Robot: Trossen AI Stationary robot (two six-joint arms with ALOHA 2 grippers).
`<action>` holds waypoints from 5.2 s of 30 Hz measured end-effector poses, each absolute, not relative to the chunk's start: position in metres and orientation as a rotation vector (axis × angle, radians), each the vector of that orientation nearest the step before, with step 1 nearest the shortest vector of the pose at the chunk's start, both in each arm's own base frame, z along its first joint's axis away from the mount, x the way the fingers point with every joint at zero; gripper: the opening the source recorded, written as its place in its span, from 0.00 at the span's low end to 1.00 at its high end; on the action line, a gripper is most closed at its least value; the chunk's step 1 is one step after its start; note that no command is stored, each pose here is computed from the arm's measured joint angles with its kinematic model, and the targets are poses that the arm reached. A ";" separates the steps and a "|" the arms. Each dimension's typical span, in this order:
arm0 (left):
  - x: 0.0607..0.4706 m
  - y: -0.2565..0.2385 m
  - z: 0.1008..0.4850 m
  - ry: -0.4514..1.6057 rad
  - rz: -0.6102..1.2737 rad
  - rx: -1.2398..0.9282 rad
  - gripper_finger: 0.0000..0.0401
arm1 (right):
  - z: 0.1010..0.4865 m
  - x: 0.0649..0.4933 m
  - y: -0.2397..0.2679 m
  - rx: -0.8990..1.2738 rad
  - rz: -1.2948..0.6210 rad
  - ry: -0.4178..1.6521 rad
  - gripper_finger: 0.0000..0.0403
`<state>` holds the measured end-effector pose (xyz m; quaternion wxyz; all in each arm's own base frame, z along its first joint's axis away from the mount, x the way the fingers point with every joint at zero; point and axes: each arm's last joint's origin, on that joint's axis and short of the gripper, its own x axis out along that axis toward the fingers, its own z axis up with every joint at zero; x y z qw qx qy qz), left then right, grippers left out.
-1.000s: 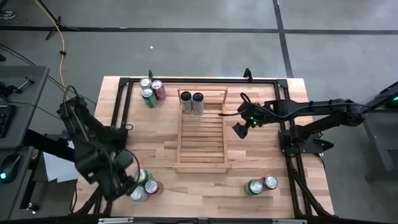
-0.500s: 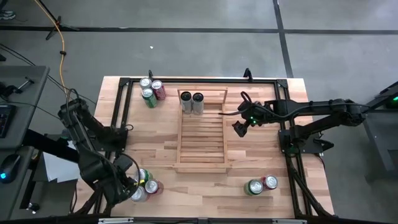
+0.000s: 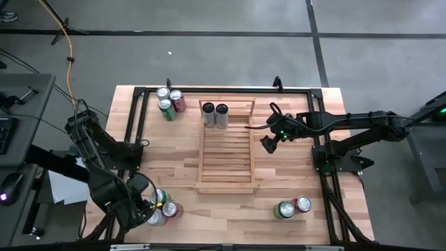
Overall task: Place canned beverage on shelf
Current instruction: Put the white and pink can on the shelf aligned with the other white and pink cans
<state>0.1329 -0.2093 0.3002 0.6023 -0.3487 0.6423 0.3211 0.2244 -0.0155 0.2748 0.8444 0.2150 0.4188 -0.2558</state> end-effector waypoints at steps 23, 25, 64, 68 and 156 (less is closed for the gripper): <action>0.137 -0.216 0.296 1.490 0.721 -0.818 0.73 | 0.275 0.225 -0.016 0.448 -0.549 0.880 0.88; 0.136 -0.215 0.296 1.491 0.740 -0.810 0.73 | 0.275 0.225 -0.016 0.448 -0.549 0.880 0.88; 0.117 -0.185 0.330 1.472 0.617 -1.004 0.61 | 0.275 0.225 -0.016 0.456 -0.551 0.873 0.88; 0.105 -0.157 0.378 1.290 0.529 -1.134 0.61 | 0.275 0.225 -0.016 0.456 -0.551 0.873 0.88; 0.304 -0.098 0.392 0.805 -0.256 1.727 0.61 | 0.361 0.342 -0.050 0.391 0.521 0.650 0.88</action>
